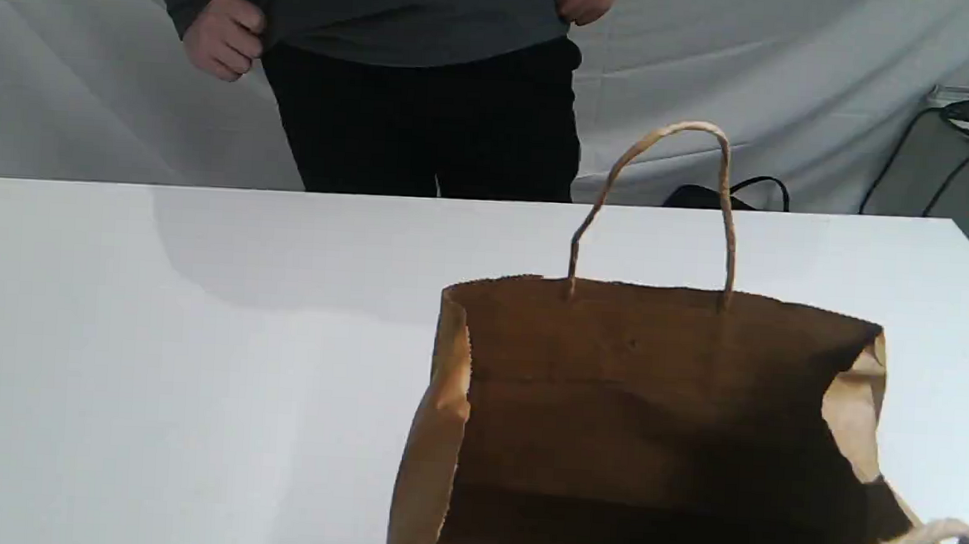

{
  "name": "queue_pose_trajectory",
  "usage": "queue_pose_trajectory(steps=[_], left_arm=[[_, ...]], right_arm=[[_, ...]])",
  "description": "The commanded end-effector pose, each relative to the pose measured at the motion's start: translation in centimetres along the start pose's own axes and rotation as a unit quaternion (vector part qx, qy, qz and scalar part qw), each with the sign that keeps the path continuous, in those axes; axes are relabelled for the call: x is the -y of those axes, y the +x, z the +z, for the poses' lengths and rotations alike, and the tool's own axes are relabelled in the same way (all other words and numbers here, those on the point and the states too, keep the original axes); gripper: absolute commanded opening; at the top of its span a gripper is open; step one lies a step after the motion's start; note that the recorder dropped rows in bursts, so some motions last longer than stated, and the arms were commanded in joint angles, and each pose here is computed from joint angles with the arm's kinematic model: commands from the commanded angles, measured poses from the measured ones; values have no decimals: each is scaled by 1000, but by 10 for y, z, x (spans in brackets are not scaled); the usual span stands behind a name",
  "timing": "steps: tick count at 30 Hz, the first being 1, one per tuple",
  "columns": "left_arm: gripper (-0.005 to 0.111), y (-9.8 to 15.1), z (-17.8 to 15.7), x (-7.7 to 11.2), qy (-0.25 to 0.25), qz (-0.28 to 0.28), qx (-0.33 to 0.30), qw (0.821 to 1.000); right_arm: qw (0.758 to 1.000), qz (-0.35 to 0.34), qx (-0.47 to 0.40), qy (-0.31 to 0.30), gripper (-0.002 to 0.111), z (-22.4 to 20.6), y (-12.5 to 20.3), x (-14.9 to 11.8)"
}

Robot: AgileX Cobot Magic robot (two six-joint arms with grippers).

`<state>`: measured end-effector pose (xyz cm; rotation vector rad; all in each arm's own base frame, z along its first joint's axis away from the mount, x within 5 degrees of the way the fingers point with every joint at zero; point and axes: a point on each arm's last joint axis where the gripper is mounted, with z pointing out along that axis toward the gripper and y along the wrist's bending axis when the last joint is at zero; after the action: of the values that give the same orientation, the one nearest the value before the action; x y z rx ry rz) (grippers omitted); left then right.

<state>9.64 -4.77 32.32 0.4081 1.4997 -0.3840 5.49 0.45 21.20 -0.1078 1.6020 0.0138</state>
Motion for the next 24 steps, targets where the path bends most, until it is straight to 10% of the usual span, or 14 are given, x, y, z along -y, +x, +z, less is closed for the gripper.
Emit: queue_pose_trajectory(steps=[1, 24], left_arm=[[0, 1, -1, 1, 1, 0, 0, 1000], [0, 1, -1, 1, 1, 0, 0, 1000]], right_arm=[[999, -22, 32, 14, 0, 2, 4, 2], [999, 28, 21, 10, 0, 2, 6, 1]])
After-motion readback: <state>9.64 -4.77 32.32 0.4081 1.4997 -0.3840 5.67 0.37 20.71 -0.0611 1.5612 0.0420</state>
